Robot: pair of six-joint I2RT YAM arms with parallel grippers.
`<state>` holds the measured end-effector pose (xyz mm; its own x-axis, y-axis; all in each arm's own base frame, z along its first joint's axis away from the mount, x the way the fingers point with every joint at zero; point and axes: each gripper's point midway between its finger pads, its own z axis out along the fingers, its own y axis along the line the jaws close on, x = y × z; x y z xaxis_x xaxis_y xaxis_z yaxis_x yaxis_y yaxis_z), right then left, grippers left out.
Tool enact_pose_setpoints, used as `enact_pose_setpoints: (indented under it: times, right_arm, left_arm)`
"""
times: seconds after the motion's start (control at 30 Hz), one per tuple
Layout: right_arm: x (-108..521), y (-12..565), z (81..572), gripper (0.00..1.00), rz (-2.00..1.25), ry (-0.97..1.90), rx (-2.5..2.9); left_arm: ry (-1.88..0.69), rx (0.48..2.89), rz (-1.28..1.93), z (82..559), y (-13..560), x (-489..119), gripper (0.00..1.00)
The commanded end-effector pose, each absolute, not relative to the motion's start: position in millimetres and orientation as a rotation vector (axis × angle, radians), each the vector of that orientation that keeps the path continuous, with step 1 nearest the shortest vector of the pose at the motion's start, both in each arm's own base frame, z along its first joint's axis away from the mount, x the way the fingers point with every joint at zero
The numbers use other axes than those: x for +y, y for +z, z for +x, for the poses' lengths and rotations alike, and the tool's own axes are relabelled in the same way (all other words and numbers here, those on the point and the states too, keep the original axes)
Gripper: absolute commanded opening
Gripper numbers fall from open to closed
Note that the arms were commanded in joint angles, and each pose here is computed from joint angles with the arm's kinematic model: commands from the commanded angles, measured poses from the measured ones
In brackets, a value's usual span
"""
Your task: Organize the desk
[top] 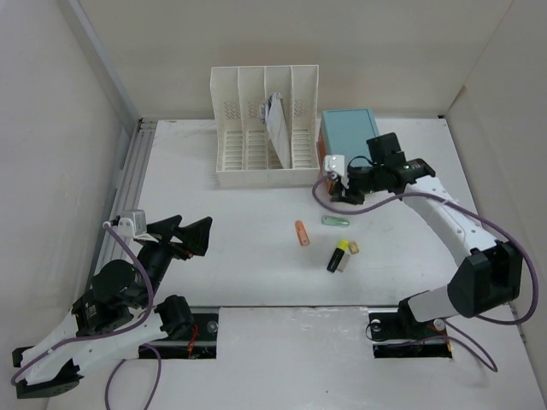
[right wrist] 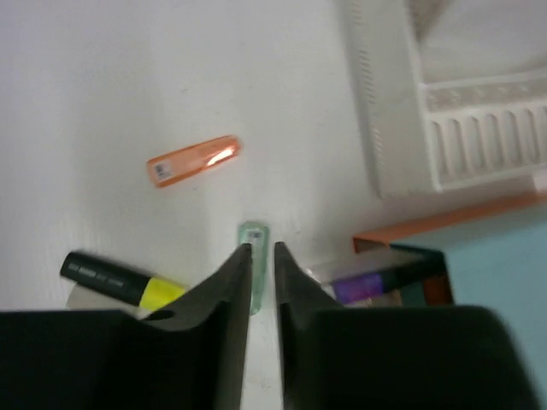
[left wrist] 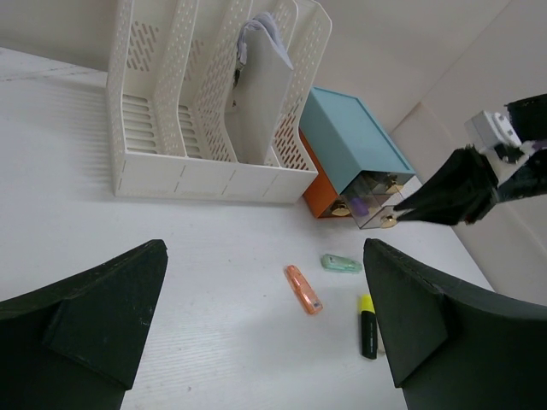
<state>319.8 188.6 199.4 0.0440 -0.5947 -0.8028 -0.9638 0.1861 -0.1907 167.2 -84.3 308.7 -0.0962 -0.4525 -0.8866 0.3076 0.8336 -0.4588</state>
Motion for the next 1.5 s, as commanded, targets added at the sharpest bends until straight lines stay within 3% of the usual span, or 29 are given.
enact_pose_setpoints:
  times: [0.0, 0.03, 0.07, 0.17, 0.3, 0.6, 0.77, 1.47]
  right_arm:
    - [202.9, 187.6, 266.4, 0.26, -1.824, 0.561, 1.525]
    - [199.1, 170.3, 259.4, 0.37, -1.910, 0.518, 1.523]
    - [194.8, 155.4, 253.6, 0.42, -2.018, 0.422, 1.533]
    - [174.4, 131.0, 242.5, 0.45, -2.165, 0.218, 1.462]
    - [163.2, 116.8, 234.9, 0.45, -2.265, 0.091, 1.335]
    - [180.3, 92.9, 208.7, 0.45, -2.380, 0.182, 1.221]
    - [190.6, 74.5, 192.9, 0.50, -2.449, 0.250, 1.194]
    - [204.4, 33.2, 168.0, 0.51, -2.619, 0.262, 1.155]
  left_arm:
    - [-0.652, 1.517, -0.131, 167.6, 314.7, -83.5, 0.98]
    - [-0.652, 1.517, -0.131, 167.6, 314.7, -83.5, 0.98]
    - [-0.652, 1.517, -0.131, 167.6, 314.7, -83.5, 0.98]
    - [-0.645, 1.517, -0.124, 167.7, 314.5, -83.2, 0.98]
    - [-0.658, 1.511, -0.122, 166.9, 314.2, -84.5, 0.98]
    - [-0.658, 1.511, -0.122, 166.9, 314.2, -84.5, 0.98]
    - [-0.658, 1.511, -0.122, 166.9, 314.2, -84.5, 0.98]
    - [-0.658, 1.511, -0.122, 166.9, 314.2, -84.5, 0.98]
